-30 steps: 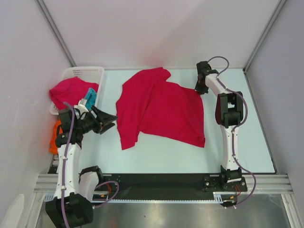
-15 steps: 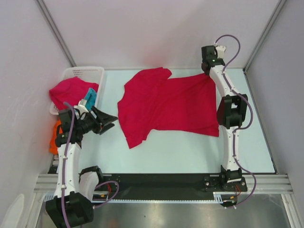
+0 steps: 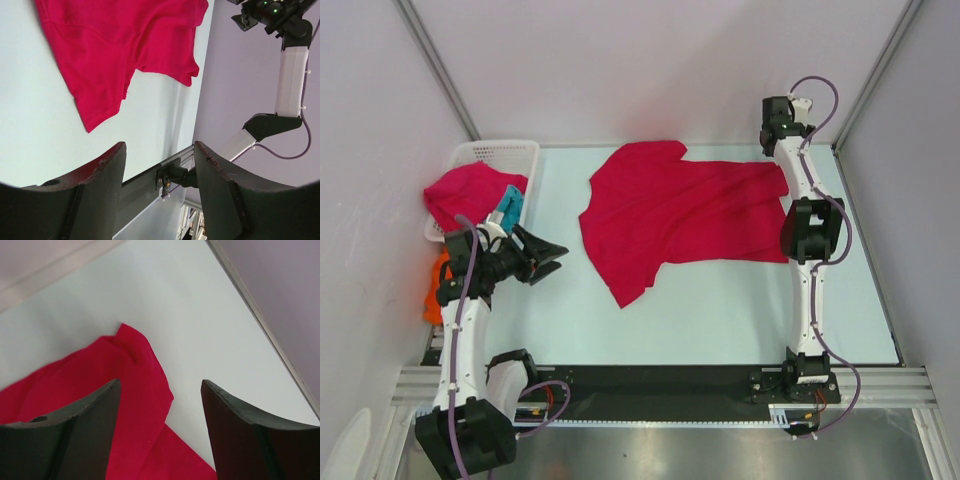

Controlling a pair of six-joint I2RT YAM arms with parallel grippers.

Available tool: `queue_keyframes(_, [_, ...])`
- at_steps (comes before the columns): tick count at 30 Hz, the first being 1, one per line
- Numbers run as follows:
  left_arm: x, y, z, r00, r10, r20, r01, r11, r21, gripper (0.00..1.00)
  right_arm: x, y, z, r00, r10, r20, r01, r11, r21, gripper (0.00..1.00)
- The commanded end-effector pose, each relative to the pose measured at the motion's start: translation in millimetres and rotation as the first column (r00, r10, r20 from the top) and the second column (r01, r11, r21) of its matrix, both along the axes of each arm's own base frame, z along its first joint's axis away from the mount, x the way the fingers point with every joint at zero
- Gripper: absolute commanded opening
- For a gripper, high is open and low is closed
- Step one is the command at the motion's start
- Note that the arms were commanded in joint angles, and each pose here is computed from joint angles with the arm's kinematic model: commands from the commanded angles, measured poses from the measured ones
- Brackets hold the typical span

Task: Fold and stack the t-shirts

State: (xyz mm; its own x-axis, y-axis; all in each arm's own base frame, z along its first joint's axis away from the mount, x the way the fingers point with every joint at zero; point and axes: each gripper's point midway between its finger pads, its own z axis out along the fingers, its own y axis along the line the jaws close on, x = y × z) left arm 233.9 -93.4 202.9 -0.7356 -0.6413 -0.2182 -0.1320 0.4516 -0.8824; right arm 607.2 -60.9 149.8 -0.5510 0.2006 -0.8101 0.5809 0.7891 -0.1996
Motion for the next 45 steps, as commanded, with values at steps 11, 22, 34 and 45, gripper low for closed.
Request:
queue_keyframes(11, [-9.4, -11.3, -24.6, 0.998, -0.057, -0.023, 0.056, 0.997, -0.043, 0.62, -63.8, 55.7, 15.2, 0.998, 0.06, -0.03, -0.056, 0.99, 0.132, 0.71])
queue_keyframes(22, [-24.3, -46.1, -64.1, 0.989, -0.122, -0.084, 0.116, 0.991, -0.069, 0.65, -174.7, 143.9, -14.9, 0.96, 0.273, -0.063, -0.245, 0.925, 0.289, 0.71])
queue_keyframes(34, [-13.1, -103.9, -105.2, 0.957, -0.249, -0.15, 0.244, 0.968, -0.053, 0.89, -241.0, 167.5, -51.6, 0.934, 0.338, -0.12, -0.265, 0.876, 0.403, 0.7])
queue_keyframes(45, [4.0, -122.1, -128.6, 0.946, -0.273, -0.173, 0.271, 0.962, -0.037, 0.88, -259.5, 162.0, -10.4, 0.94, 0.334, -0.066, -0.283, 0.874, 0.395, 0.69])
